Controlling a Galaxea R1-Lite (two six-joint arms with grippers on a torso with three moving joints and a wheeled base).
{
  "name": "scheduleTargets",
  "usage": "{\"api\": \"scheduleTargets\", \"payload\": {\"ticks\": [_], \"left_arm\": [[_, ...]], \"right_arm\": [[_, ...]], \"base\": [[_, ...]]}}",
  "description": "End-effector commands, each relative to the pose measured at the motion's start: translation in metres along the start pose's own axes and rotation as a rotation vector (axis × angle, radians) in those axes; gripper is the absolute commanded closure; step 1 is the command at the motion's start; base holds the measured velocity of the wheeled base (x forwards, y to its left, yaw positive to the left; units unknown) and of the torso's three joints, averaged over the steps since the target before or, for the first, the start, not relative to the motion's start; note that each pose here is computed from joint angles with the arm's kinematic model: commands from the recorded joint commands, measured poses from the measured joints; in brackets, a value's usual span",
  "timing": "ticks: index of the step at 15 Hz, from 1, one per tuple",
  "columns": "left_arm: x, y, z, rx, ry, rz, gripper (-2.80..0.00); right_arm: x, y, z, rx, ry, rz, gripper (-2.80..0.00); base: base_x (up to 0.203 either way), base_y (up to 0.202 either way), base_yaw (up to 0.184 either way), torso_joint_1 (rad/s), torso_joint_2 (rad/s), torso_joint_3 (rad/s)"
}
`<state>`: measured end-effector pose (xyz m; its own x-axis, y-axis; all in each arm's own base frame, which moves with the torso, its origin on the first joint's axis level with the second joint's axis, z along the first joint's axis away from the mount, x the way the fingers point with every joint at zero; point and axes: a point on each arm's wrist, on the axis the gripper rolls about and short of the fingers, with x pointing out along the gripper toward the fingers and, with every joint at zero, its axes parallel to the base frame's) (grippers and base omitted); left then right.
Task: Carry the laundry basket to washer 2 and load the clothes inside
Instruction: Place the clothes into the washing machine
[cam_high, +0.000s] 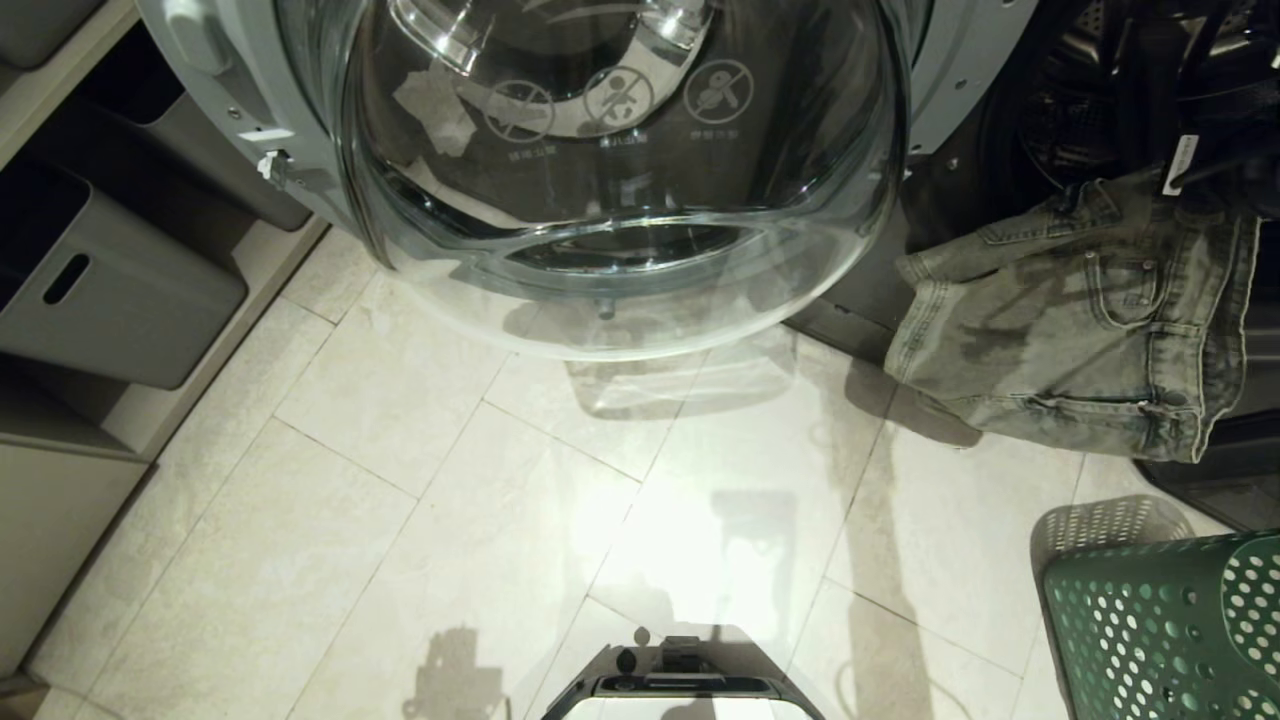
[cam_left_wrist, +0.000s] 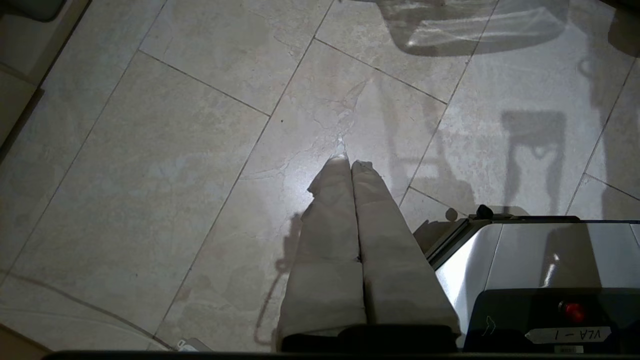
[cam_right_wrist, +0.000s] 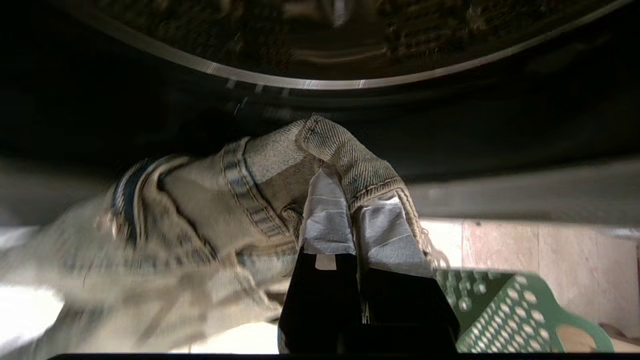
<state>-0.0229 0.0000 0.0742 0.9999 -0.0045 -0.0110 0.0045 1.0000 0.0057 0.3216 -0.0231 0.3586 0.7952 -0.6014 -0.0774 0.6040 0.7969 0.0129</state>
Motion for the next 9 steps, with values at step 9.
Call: {"api": "scheduleTargets", "payload": {"ticks": [9], "left_arm": [[0.0,0.0,0.0,0.0,0.0,0.001,0.0]], "right_arm": [[0.071,0.003,0.016,0.112,-0.215,-0.051,0.0]], "base": [[0.0,0.0,0.0,0.0,0.0,0.0]]}}
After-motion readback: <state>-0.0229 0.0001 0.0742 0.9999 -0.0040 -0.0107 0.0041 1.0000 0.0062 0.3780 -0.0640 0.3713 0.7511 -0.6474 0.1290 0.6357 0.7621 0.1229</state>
